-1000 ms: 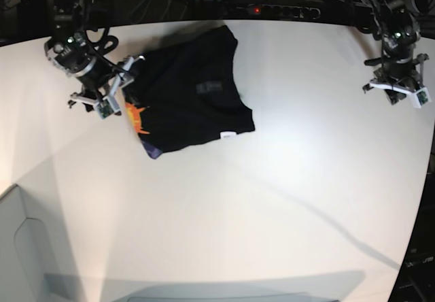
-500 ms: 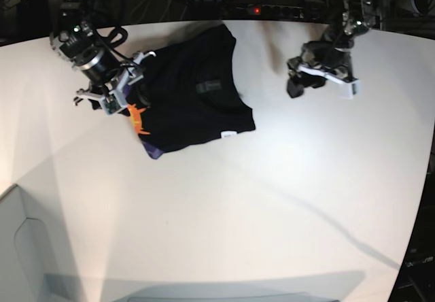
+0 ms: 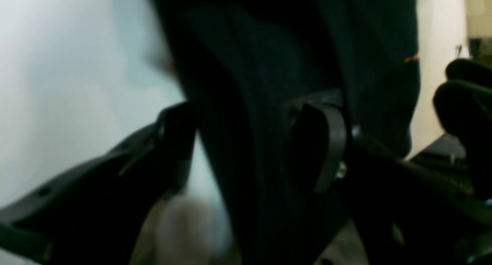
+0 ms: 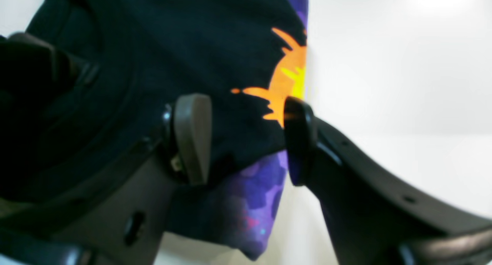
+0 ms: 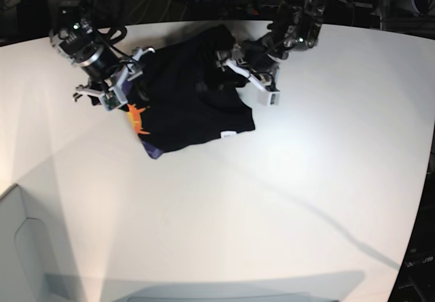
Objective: Fold the T-shirt properly
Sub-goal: 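Grasp the bundle's edge with the left gripper and flip it over, then smooth the flipped bundle with the right gripper and release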
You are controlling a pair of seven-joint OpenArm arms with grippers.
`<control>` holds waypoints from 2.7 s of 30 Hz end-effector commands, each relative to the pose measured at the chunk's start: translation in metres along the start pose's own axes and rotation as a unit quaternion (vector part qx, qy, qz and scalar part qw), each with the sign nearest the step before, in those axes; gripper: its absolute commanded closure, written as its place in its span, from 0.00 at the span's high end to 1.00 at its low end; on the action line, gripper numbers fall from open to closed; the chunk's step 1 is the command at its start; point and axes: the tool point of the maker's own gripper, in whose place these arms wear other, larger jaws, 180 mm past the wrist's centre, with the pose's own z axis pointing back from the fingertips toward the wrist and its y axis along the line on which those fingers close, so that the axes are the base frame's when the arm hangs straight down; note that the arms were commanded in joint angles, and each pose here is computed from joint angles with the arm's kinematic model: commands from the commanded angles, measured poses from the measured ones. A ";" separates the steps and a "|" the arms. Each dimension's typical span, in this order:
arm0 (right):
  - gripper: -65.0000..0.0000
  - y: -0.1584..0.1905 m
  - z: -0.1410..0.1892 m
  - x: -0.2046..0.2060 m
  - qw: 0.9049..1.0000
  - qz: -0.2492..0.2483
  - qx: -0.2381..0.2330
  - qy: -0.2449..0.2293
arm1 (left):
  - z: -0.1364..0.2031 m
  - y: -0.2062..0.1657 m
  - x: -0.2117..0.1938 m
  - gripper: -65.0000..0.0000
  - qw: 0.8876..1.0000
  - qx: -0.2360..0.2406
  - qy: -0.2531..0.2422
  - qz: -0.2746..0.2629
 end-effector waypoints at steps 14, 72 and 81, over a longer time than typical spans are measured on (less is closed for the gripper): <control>0.47 -0.001 0.004 0.011 1.000 0.009 0.002 -0.021 | -0.018 0.020 -0.002 0.00 0.999 0.021 0.028 0.003; 0.47 -0.069 0.044 -0.024 0.975 -0.144 -0.169 -0.028 | -0.022 -0.150 0.230 0.69 0.633 0.127 -0.125 -0.753; 0.03 -0.073 0.025 -0.016 0.975 -0.155 -0.156 -0.043 | 0.082 0.041 0.255 0.69 0.761 0.305 -0.106 -0.563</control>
